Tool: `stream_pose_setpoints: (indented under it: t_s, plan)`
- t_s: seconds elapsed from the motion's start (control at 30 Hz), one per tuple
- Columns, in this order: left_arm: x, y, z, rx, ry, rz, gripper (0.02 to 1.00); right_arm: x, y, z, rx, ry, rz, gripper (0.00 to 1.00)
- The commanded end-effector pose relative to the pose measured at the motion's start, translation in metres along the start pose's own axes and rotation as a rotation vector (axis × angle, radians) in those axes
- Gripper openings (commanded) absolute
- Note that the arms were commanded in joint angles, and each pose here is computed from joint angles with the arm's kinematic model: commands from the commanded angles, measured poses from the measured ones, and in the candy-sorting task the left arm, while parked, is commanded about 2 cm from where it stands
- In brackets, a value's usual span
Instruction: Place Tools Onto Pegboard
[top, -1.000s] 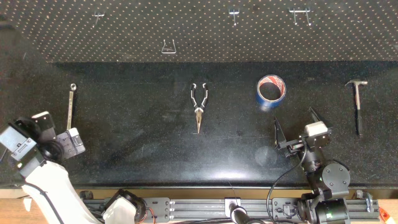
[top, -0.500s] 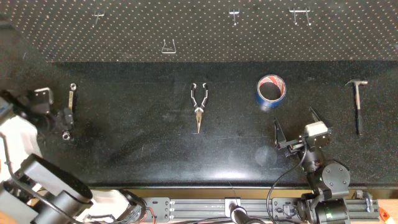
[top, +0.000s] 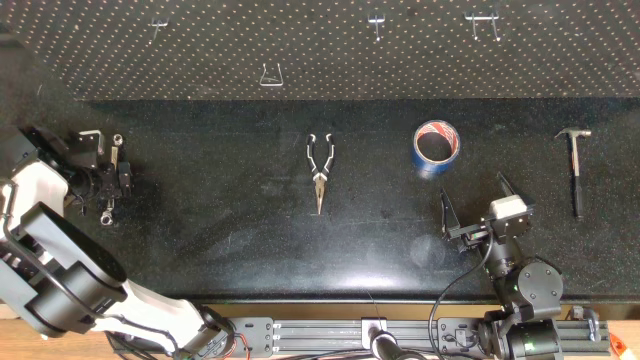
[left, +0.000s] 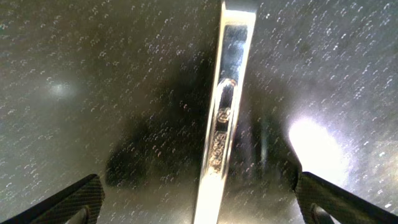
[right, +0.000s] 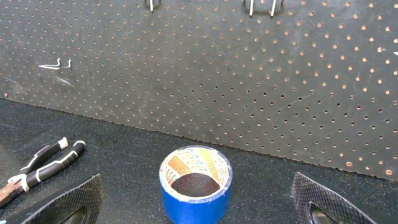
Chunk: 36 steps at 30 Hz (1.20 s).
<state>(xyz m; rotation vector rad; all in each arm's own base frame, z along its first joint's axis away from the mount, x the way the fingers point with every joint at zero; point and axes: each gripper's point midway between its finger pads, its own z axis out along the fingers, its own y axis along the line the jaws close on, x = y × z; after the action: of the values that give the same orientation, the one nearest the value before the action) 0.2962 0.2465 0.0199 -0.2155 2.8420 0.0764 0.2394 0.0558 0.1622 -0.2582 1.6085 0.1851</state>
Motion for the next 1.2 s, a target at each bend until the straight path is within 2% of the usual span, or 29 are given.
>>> stream_pose_setpoints:
  t_s: [0.03,0.2,0.37,0.53,0.9,0.93,0.97,1.0,1.07,1.1,1.17,1.2]
  plan:
    - [-0.008,0.005,0.012,0.014,0.005,-0.006,0.996,0.002,0.001,0.000,-0.005,0.001,-0.011,0.978]
    - [-0.017,-0.024,0.028,0.062,0.035,0.063,0.996,0.002,0.001,0.000,-0.005,0.001,-0.010,0.978]
    - [-0.012,-0.026,0.027,0.071,0.054,-0.005,0.996,0.002,0.001,0.000,-0.005,0.001,-0.010,0.978]
    - [0.000,-0.026,0.026,0.085,0.098,-0.022,0.996,0.002,0.001,0.000,-0.005,0.001,-0.010,0.978]
    - [0.018,-0.023,0.023,0.086,0.163,0.071,0.989,0.002,0.001,0.000,-0.005,0.001,-0.010,0.976]
    - [0.018,-0.022,0.023,0.085,0.162,0.071,0.864,0.002,0.001,0.000,-0.005,0.001,-0.010,0.978]
    - [0.018,-0.022,0.023,0.085,0.161,0.071,0.678,0.002,0.001,0.000,-0.005,0.001,-0.011,0.978]
    - [0.018,-0.022,0.023,0.084,0.160,0.071,0.555,0.002,0.001,0.000,-0.005,0.001,-0.011,0.978]
    - [0.017,-0.022,0.023,0.084,0.159,0.071,0.413,0.002,0.001,0.000,-0.005,0.001,-0.011,0.978]
    - [0.018,-0.022,0.023,0.084,0.159,0.071,0.264,0.002,0.001,0.000,-0.005,0.001,-0.010,0.978]
    - [0.018,-0.022,0.023,0.084,0.159,0.070,0.167,0.002,0.001,0.000,-0.005,0.001,-0.010,0.978]
    - [0.018,-0.022,0.023,0.084,0.159,0.070,0.084,0.002,0.001,0.000,-0.005,0.001,-0.010,0.978]
